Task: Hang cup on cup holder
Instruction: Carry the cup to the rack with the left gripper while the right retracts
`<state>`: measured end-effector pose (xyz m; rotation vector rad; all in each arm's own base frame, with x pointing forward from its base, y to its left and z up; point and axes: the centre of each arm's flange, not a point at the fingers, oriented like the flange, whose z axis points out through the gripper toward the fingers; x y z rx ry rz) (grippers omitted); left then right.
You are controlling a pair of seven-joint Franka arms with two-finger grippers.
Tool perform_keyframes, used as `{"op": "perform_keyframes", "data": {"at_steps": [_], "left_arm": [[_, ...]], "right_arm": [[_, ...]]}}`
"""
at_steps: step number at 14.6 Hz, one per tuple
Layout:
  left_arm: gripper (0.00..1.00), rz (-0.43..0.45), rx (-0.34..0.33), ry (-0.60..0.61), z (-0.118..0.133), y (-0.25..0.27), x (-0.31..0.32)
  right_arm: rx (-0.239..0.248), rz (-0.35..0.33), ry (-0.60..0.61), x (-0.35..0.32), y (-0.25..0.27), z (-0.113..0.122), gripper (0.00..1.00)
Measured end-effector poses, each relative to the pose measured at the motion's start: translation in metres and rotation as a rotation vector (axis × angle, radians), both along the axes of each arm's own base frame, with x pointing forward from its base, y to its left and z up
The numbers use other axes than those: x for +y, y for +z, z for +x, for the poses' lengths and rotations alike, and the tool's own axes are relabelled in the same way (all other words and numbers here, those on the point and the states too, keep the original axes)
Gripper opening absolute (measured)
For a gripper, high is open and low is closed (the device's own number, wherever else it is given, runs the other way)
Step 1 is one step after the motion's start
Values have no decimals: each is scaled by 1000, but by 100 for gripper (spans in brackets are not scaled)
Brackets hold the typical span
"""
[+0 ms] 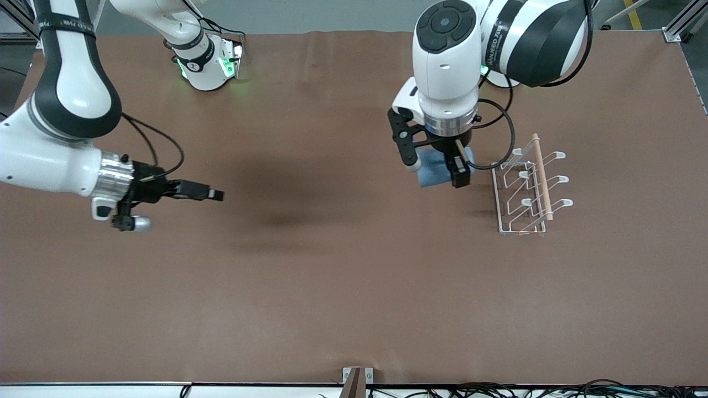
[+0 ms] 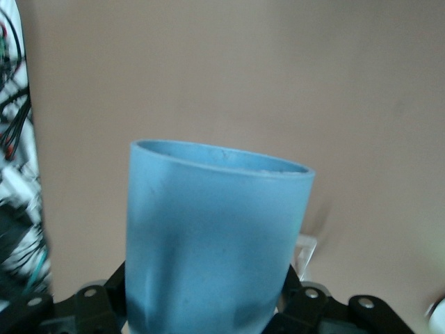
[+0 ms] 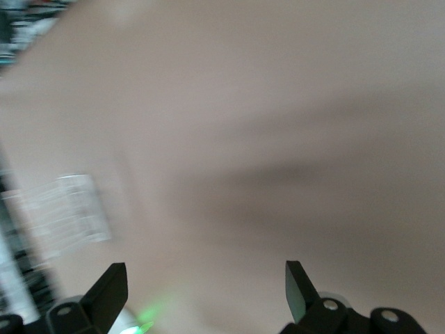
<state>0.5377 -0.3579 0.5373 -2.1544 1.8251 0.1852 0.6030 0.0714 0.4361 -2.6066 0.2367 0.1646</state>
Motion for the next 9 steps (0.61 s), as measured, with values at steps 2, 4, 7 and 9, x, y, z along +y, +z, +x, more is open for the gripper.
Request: {"op": "perform_keyframes", "data": {"at_steps": [2,4,7,9], "left_arm": [[78,118,28,-52,6,-9,16],[78,223,63,-85,14,-21,30],[78,400,131,-127,21,-55,45],[78,502,187,-139,20,-90,53]], "right_arm": [[-40,-189,28,-40,-1,4,100],[-86,-344,52,-72,9,10,100],[-149,-464,59,-100,42,18,100],[-197,-497,53,-107,75,15,100]]}}
